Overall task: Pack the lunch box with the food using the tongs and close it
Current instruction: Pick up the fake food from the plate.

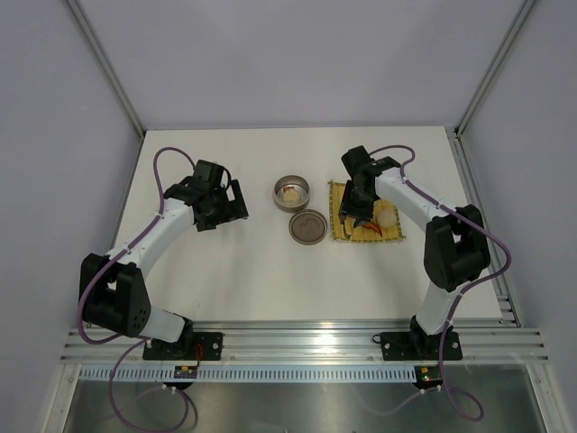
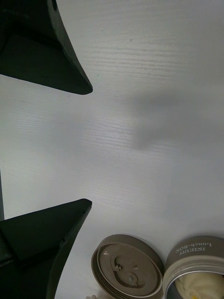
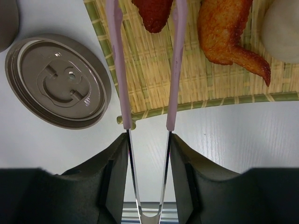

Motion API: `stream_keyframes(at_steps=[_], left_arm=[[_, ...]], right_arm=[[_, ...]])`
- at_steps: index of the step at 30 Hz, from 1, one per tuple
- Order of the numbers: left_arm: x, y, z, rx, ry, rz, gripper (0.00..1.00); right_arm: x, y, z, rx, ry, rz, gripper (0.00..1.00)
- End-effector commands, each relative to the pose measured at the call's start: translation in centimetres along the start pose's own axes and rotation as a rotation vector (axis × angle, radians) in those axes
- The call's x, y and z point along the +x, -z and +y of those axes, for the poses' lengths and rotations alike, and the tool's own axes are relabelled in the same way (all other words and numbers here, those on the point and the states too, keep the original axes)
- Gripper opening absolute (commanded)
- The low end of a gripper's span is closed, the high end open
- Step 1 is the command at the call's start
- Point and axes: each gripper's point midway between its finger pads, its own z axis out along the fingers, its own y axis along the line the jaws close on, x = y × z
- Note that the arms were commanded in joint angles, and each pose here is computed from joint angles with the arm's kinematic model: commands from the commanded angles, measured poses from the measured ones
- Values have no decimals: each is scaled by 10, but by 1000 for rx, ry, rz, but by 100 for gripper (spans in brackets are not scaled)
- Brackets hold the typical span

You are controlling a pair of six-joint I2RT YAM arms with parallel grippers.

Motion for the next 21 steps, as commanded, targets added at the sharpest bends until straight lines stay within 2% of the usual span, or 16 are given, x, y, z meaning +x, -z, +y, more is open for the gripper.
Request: stream_keyframes(at_steps=[1, 11, 17, 21], left_arm=[[-10, 3, -4, 31, -9, -38, 99], [-11, 2, 0, 24, -4, -39, 99], [-11, 2, 1, 21, -2, -41, 99], [-11, 2, 0, 25, -2, -41, 99]], right_arm=[[-3, -4, 8, -9, -16, -11, 46], [-9, -17, 6, 36, -15, -11, 45], [-12, -12, 5, 39, -17, -27, 35], [-12, -7, 5, 36, -17, -32, 23]])
